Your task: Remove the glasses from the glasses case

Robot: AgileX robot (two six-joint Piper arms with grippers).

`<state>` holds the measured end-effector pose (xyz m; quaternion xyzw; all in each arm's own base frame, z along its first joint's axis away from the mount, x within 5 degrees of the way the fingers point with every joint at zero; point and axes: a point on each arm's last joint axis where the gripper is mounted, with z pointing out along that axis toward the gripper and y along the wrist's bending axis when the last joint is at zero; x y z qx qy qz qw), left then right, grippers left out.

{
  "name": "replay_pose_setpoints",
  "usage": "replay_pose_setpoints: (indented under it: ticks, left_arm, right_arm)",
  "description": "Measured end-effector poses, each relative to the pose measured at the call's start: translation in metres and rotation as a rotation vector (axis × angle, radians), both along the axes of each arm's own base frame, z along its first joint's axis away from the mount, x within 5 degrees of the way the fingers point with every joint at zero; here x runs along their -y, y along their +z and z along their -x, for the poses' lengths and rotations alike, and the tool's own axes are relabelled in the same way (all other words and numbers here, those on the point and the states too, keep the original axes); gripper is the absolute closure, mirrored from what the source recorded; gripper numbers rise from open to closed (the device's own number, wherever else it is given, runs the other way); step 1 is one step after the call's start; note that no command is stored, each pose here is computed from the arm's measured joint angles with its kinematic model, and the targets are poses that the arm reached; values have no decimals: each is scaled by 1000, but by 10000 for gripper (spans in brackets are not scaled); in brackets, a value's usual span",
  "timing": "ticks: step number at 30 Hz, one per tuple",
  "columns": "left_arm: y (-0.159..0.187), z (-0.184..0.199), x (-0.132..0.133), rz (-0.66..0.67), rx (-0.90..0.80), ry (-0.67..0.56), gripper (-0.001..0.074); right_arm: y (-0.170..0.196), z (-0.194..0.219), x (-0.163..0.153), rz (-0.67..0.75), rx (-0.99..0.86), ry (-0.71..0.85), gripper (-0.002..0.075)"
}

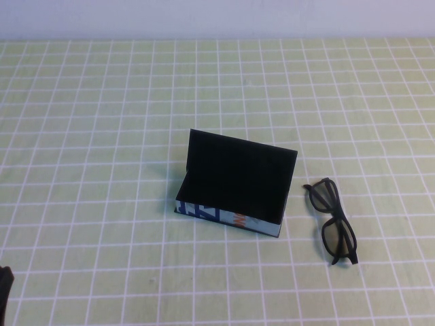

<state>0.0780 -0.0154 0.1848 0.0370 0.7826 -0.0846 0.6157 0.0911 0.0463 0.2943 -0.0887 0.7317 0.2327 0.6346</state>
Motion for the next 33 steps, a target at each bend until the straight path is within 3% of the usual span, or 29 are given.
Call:
replay_pose_setpoints:
  ticks: [14, 21, 27, 33]
  left_arm:
    - [0, 0, 0, 0, 0, 0, 739]
    - [0, 0, 0, 2, 0, 1, 739]
    - [0, 0, 0, 2, 0, 1, 739]
    - [0, 0, 0, 2, 0, 1, 739]
  right_arm:
    - [3, 5, 4, -14, 30, -11, 742]
    - [7, 13, 24, -25, 124, -189, 742]
    - [-32, 19, 37, 35, 127, -343, 742]
    - [-86, 29, 42, 43, 133, -396, 743]
